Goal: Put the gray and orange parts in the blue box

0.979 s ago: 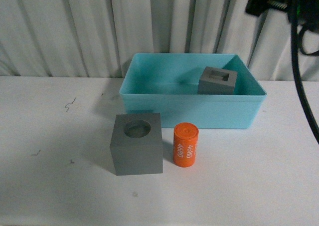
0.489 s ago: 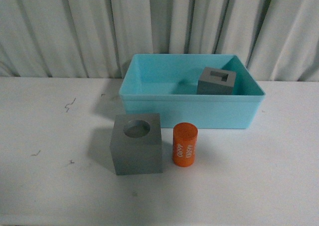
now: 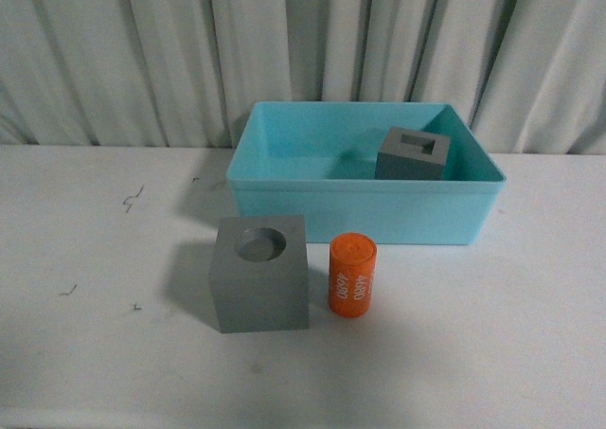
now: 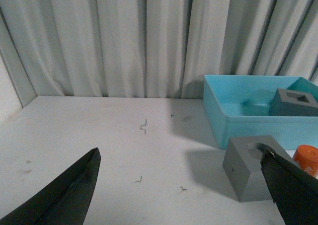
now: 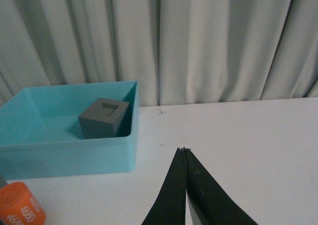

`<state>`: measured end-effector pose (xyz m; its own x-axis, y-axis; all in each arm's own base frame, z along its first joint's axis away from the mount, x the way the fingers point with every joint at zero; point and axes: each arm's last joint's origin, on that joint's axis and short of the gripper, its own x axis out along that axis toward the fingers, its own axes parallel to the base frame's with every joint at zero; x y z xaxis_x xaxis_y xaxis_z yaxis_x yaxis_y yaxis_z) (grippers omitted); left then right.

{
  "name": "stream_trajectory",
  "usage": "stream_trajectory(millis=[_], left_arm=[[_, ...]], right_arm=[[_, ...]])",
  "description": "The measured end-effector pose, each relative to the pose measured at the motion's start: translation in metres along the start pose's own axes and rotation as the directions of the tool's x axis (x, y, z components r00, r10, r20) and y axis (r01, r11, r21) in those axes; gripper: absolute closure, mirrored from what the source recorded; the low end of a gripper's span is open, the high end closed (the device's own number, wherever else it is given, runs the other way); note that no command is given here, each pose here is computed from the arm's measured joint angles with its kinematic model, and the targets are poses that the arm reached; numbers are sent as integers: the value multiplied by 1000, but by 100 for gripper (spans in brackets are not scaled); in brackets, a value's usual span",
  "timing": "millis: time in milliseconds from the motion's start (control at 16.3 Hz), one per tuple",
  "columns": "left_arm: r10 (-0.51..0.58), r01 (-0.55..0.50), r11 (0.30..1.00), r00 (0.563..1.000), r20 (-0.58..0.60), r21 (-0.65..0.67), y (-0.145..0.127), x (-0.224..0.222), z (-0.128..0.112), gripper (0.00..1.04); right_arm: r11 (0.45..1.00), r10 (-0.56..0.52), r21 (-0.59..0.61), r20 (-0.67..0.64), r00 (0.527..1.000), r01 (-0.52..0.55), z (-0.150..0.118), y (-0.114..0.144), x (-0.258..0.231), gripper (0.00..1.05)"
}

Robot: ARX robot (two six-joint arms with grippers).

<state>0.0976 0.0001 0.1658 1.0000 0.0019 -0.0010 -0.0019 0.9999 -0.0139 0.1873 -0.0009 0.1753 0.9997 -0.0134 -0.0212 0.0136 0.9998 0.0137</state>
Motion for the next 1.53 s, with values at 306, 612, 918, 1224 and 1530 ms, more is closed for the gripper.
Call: stream_trajectory(millis=[306,612,918,1224,1530], left_arm=[[-1,1,1000,1000,0,0,0,0,0,7],[-1,1,1000,1000,0,0,0,0,0,7],[-1,1,1000,1000,0,0,0,0,0,7],[-1,1,1000,1000,0,0,0,0,0,7],[-1,1,1000,1000,0,0,0,0,0,7]], right_arm=[[1000,5,-7,28,1000,-5,-9,-1,-22,103],[1000,5,-7,21,1000,-5,-11,-1,-40,103],[1000,5,-7,29,1000,-5,-8,-1,-55,103],[1000,5,-7,34,999,-5,-6,-1,-68,103],[1000,5,-7,35,999,-5,-6,-1,-76,103]])
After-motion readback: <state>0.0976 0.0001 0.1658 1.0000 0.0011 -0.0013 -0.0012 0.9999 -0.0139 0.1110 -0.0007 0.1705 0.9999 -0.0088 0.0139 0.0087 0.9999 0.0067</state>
